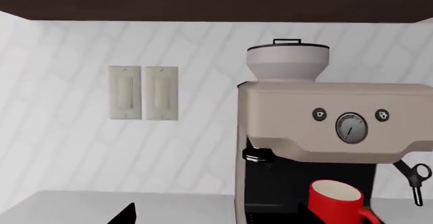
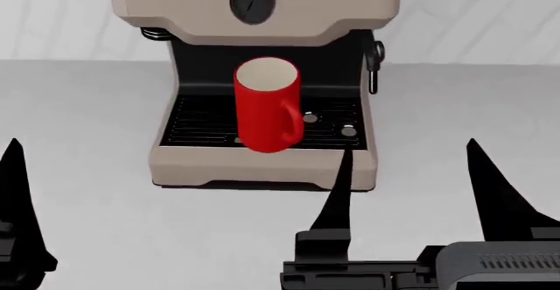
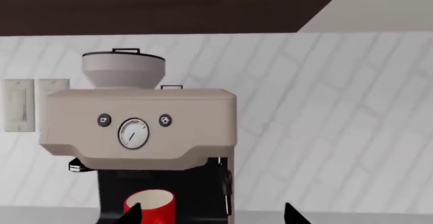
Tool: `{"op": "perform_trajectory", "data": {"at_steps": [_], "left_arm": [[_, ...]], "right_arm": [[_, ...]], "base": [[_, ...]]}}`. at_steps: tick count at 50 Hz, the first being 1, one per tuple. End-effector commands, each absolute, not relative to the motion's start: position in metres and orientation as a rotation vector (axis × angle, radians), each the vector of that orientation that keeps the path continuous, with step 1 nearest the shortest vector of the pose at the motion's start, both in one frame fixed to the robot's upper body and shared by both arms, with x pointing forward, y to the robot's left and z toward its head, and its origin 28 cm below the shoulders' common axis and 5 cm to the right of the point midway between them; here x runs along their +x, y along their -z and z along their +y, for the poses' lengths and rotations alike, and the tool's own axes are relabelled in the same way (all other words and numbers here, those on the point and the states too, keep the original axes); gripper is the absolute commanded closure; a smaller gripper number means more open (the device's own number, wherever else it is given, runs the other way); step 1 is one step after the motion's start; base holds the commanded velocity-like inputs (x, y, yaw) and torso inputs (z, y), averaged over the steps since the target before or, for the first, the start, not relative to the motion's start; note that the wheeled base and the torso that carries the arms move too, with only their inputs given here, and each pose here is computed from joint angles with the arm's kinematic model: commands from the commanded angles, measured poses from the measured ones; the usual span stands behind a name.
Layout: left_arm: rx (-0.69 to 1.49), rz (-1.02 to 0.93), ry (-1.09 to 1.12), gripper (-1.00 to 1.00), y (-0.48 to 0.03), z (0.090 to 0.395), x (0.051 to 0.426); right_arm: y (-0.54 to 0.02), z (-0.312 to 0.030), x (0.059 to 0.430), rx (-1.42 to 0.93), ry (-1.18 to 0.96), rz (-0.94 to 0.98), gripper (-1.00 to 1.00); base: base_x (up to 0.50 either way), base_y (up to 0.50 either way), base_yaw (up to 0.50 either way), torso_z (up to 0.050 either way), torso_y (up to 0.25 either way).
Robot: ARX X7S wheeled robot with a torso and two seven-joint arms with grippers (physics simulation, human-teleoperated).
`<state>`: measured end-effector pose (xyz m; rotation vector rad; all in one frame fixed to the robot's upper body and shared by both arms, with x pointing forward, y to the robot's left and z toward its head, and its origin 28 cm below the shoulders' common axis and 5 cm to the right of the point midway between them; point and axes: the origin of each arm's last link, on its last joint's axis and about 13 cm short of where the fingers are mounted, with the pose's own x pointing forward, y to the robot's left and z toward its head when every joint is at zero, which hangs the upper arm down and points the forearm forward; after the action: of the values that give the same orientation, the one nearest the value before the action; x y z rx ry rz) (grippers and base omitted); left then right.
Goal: Pick the mug from under the coffee machine dispenser and place it on the counter.
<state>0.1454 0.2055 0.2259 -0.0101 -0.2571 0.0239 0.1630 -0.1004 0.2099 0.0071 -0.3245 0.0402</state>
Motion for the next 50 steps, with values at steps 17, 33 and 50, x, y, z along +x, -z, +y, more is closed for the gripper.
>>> {"op": "perform_trajectory", "data": {"at_steps": [17, 33, 50], "left_arm": [[-0.01, -0.256, -0.019, -1.0, -0.226, 0.205, 0.145], [-0.007, -0.245, -0.019, -1.0, -0.223, 0.206, 0.144], [-0.003, -0.243, -0.016, -1.0, -0.224, 0.206, 0.143]], "right_arm": [[-0.208, -0.1, 0.164, 0.001, -0.061, -0.308, -1.0], [-0.203, -0.099, 0.163, -0.005, -0.119, -0.231, -1.0], [-0.185, -0.094, 0.197, -0.046, -0.317, -0.058, -1.0]], "base": [[0.3, 0.0, 0.0, 0.0, 0.001], [0.16, 0.0, 0.0, 0.0, 0.001], [0.0, 0.0, 0.0, 0.0, 0.0]]}}
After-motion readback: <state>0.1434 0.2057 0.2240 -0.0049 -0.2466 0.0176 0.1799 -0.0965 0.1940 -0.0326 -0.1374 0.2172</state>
